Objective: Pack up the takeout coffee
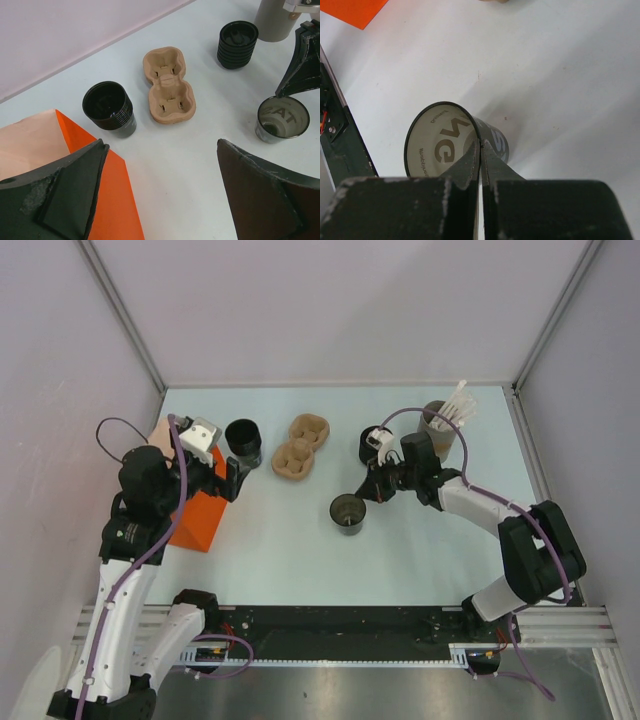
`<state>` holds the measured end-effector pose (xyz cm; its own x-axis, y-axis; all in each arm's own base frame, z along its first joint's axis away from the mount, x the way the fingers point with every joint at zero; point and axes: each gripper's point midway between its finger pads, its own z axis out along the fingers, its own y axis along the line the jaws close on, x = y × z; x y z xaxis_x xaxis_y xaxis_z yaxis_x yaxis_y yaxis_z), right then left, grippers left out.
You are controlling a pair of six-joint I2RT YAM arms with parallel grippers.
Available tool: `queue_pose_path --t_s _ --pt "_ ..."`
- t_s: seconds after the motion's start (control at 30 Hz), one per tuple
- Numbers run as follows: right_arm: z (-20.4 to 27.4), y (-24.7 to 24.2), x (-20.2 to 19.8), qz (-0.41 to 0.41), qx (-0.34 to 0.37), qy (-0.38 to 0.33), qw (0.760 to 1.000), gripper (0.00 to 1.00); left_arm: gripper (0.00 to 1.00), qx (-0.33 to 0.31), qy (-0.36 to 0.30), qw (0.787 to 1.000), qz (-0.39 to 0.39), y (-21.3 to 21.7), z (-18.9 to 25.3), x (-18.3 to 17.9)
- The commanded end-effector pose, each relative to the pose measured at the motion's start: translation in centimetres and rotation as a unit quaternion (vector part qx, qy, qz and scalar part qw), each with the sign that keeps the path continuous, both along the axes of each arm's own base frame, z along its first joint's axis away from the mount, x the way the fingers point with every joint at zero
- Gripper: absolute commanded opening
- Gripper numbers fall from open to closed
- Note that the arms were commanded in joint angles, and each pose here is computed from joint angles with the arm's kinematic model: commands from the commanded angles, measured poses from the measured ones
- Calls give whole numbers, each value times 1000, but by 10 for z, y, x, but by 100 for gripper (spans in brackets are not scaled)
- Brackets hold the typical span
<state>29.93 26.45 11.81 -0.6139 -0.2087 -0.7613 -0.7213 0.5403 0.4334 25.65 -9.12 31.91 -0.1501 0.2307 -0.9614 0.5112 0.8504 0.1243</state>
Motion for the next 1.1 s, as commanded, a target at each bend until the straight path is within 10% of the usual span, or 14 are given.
queue_pose_path --t_s 0.0,0.6,1.07 --pt "1 3 7 -2 6 -20 1000 0 100 -4 -15 1000 -1 -1 6 2" --pt "19 0 7 0 16 -44 999 38 100 -3 -17 1000 1 0 6 1" --pt "102 -29 39 -44 -55 -193 979 76 100 -5 -17 1000 -6 -2 5 -1"
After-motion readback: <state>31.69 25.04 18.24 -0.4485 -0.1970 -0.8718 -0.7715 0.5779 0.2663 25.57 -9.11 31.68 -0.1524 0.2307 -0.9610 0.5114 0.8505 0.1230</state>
